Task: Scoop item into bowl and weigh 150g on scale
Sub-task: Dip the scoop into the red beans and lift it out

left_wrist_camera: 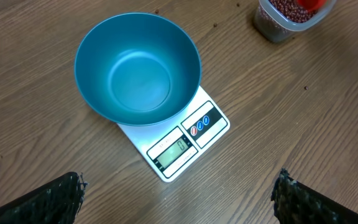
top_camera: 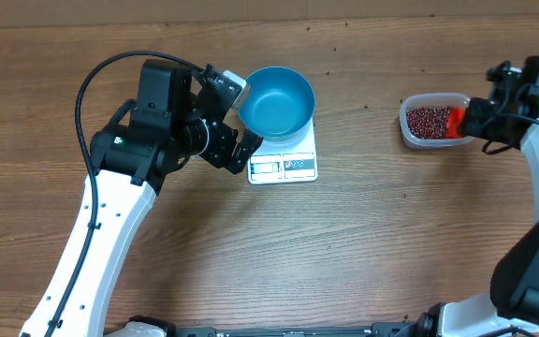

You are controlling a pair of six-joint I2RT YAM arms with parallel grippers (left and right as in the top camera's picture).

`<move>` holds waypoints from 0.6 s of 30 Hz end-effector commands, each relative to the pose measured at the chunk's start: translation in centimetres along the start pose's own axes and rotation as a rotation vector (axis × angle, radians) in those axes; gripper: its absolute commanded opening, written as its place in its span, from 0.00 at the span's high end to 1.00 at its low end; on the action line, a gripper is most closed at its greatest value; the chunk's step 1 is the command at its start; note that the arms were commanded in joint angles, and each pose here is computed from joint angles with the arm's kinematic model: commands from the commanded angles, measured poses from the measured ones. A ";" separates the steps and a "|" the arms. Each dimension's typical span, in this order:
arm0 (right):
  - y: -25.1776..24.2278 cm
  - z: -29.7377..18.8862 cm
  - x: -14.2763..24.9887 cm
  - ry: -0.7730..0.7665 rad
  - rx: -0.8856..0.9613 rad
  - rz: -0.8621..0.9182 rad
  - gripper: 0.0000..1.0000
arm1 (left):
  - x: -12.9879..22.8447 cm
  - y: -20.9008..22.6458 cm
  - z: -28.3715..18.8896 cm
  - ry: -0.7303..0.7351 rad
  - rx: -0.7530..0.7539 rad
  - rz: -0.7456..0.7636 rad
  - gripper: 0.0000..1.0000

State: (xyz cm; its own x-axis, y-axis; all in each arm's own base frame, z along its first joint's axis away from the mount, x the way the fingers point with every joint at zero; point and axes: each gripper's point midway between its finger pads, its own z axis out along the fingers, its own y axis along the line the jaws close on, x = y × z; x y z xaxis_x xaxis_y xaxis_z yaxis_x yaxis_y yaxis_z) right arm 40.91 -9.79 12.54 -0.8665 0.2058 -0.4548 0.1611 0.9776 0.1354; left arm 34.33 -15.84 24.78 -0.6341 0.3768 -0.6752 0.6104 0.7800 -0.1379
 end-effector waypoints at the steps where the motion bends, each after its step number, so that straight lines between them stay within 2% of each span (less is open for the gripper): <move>1: 1.2 0.9 -0.3 0.016 -0.011 -0.046 0.96 | -1.0 0.2 -0.8 -0.030 -0.015 -0.004 0.00; 10: 4.9 1.5 1.3 0.080 -0.206 -0.037 0.96 | -1.0 0.1 -0.8 -0.031 -0.015 -0.004 0.01; 18: 3.5 -0.1 1.5 0.073 -0.364 0.092 0.96 | -1.0 0.2 -0.8 -0.030 -0.015 -0.004 0.00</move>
State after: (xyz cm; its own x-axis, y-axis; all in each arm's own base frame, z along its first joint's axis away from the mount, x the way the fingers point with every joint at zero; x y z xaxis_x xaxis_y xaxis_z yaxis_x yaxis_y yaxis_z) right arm 39.97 -6.59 11.31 -0.9013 0.2377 -0.3623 0.0957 0.9247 0.3684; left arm 34.34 -15.84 24.76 -0.6343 0.3769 -0.6749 0.6103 0.7800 -0.1380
